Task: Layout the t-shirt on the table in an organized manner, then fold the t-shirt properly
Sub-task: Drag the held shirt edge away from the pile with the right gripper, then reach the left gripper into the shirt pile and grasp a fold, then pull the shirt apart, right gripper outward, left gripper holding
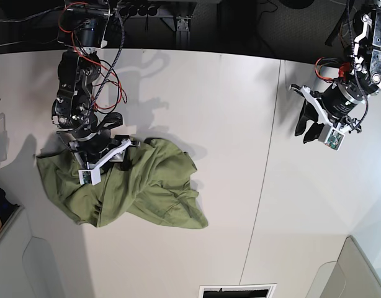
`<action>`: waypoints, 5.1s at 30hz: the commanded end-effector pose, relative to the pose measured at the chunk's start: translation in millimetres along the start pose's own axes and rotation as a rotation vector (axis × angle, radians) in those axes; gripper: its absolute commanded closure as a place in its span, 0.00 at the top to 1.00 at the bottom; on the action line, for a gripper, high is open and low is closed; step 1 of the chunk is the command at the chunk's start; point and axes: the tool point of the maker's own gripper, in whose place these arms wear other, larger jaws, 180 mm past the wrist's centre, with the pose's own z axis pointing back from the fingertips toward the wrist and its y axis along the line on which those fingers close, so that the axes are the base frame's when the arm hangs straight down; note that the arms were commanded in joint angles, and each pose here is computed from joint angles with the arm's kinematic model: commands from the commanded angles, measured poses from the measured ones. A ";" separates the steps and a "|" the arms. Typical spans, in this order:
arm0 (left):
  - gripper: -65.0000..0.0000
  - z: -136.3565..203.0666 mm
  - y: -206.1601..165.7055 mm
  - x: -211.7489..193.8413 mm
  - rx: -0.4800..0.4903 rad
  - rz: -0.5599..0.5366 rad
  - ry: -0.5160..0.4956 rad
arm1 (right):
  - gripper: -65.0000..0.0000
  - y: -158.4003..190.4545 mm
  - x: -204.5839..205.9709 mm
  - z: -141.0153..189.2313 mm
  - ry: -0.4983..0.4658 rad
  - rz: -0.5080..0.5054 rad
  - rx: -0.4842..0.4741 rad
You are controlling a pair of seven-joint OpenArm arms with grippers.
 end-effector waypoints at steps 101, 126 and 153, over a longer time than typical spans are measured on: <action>0.40 -196.9 -29.5 18.0 -0.032 -0.334 0.156 | 0.00 56.2 -59.3 145.5 0.019 -0.064 0.196; 0.40 -196.0 -30.0 12.5 -0.033 -0.331 0.174 | 0.51 89.6 15.0 30.9 -0.052 -0.042 0.348; 0.40 -174.6 58.6 35.7 0.160 -0.024 0.132 | 0.00 51.9 -32.2 99.8 0.023 -0.093 0.252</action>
